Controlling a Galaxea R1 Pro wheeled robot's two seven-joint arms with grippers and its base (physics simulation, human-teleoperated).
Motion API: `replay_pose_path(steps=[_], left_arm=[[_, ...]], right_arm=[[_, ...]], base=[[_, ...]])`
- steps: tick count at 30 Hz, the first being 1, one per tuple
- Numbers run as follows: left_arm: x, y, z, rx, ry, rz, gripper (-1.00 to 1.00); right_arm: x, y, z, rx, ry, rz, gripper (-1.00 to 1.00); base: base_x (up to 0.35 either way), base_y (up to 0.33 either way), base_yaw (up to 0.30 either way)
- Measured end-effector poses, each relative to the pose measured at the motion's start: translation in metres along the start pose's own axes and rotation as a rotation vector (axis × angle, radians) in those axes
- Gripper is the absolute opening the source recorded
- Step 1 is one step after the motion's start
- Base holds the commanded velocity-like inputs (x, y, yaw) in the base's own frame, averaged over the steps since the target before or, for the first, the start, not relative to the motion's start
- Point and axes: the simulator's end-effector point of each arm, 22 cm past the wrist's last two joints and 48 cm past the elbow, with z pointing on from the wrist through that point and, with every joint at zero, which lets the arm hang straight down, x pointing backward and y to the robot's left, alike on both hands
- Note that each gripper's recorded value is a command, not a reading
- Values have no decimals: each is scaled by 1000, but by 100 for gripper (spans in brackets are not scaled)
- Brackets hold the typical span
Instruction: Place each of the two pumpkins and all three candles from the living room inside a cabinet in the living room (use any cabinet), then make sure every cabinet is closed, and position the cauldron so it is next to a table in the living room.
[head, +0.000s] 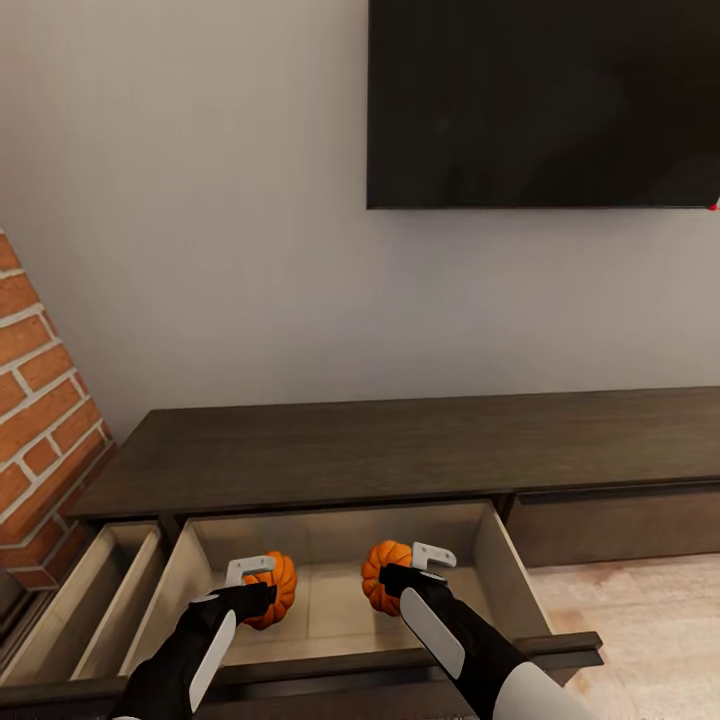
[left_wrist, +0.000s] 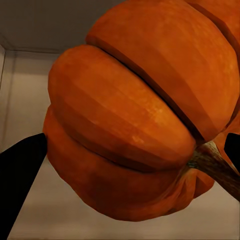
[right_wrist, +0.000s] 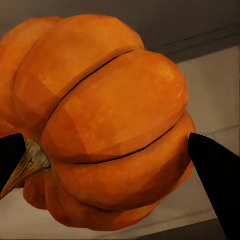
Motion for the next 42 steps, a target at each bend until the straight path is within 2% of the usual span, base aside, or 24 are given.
replay_pose_path(steps=[10,37,42], left_arm=[[19,2,12,-4,41,1,-100],[15,2,11,-5,31,3,-100],[24,3,17,-6,51,1,-100]], right_arm=[[18,-4,14,9,39,-1,-100],[17,-4,14,8,38,-2,-100],[27,-6,21,13,59,-2,-100]], base=[[0,0,0],[60,0,0],[0,0,0]])
